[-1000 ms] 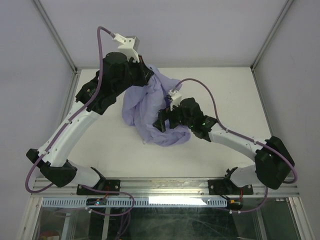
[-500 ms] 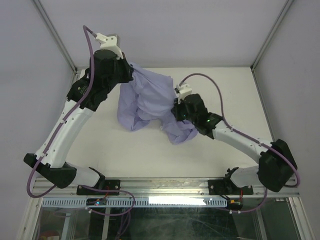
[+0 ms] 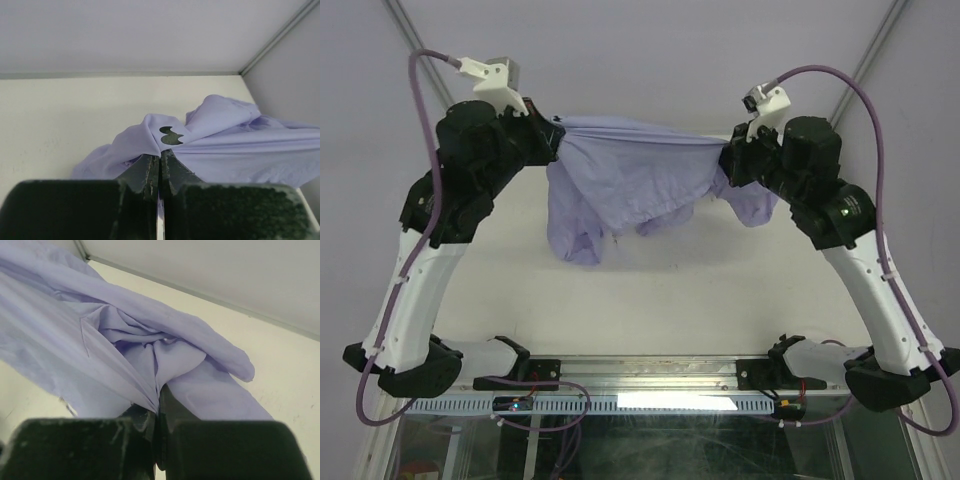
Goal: Zip up the jacket
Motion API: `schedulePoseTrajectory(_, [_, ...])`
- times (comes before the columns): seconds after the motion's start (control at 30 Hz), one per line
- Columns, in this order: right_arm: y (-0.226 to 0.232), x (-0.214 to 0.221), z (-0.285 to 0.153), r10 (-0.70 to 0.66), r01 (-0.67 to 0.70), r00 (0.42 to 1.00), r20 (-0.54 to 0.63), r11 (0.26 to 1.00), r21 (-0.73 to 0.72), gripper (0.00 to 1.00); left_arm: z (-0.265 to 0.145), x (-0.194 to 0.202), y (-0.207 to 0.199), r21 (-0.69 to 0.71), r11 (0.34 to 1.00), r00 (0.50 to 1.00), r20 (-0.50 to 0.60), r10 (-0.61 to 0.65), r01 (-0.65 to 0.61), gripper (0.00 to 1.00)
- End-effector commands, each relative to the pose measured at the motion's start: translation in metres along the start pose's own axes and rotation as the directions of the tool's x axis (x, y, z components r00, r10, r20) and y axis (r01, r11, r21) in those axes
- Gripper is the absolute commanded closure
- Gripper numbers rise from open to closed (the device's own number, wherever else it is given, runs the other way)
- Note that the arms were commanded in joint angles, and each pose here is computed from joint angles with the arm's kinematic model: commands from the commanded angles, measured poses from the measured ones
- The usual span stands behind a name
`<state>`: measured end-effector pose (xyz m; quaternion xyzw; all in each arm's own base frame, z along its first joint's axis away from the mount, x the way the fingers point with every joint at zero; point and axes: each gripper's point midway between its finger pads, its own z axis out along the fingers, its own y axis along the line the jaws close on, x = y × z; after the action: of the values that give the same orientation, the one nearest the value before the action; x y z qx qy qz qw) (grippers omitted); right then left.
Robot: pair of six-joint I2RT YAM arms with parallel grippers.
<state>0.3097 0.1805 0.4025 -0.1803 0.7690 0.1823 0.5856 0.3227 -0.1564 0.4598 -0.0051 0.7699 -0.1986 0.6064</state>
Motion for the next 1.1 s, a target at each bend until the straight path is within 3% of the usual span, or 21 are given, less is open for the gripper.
schedulePoseTrajectory(0.0, [0.022,-0.022,-0.056,-0.043,0.042,0.999,-0.009,0.991,-0.124,1.0,-0.072,-0.056,-0.023,0.15,0.989,0.991,0.13,-0.009,-0.011,1.0])
schedulePoseTrajectory(0.17, [0.039,-0.017,-0.064,-0.02,0.011,0.999,-0.039,0.977,-0.214,1.0,-0.065,-0.036,-0.038,0.232,0.973,0.999,0.031,0.016,-0.023,0.96])
schedulePoseTrajectory(0.27, [0.026,0.008,-0.041,0.037,-0.052,0.993,-0.115,0.99,-0.133,1.0,-0.026,-0.005,-0.03,0.178,0.984,0.997,-0.062,0.044,-0.032,0.94])
schedulePoseTrajectory(0.33, [0.015,0.036,-0.023,0.106,-0.119,0.972,-0.211,0.992,-0.052,0.92,0.003,0.013,-0.024,0.138,0.989,0.992,-0.108,0.065,-0.049,0.89])
schedulePoseTrajectory(0.47, [-0.023,0.107,0.007,0.257,-0.196,0.887,-0.383,0.962,0.192,0.8,0.081,0.06,-0.023,0.135,0.987,0.973,-0.201,0.117,-0.09,0.68])
schedulePoseTrajectory(0.63, [-0.062,0.172,0.019,0.315,-0.116,0.823,-0.472,0.908,0.403,0.65,0.138,0.093,-0.031,0.141,0.989,0.958,-0.275,0.079,-0.041,0.37])
schedulePoseTrajectory(0.77, [-0.055,0.184,0.021,0.284,-0.101,0.81,-0.513,0.929,0.356,0.45,0.136,0.123,-0.009,0.039,0.999,0.943,-0.332,0.021,-0.008,0.16])
schedulePoseTrajectory(0.87, [-0.023,0.182,0.029,0.187,-0.091,0.826,-0.531,0.975,0.202,0.34,0.116,0.148,0.023,-0.084,0.996,0.927,-0.37,-0.057,0.027,0.11])
schedulePoseTrajectory(1.07, [0.076,0.193,0.056,-0.009,-0.067,0.833,-0.553,0.991,-0.118,0.26,0.043,0.21,0.083,-0.344,0.922,0.873,-0.377,-0.31,0.179,0.01])
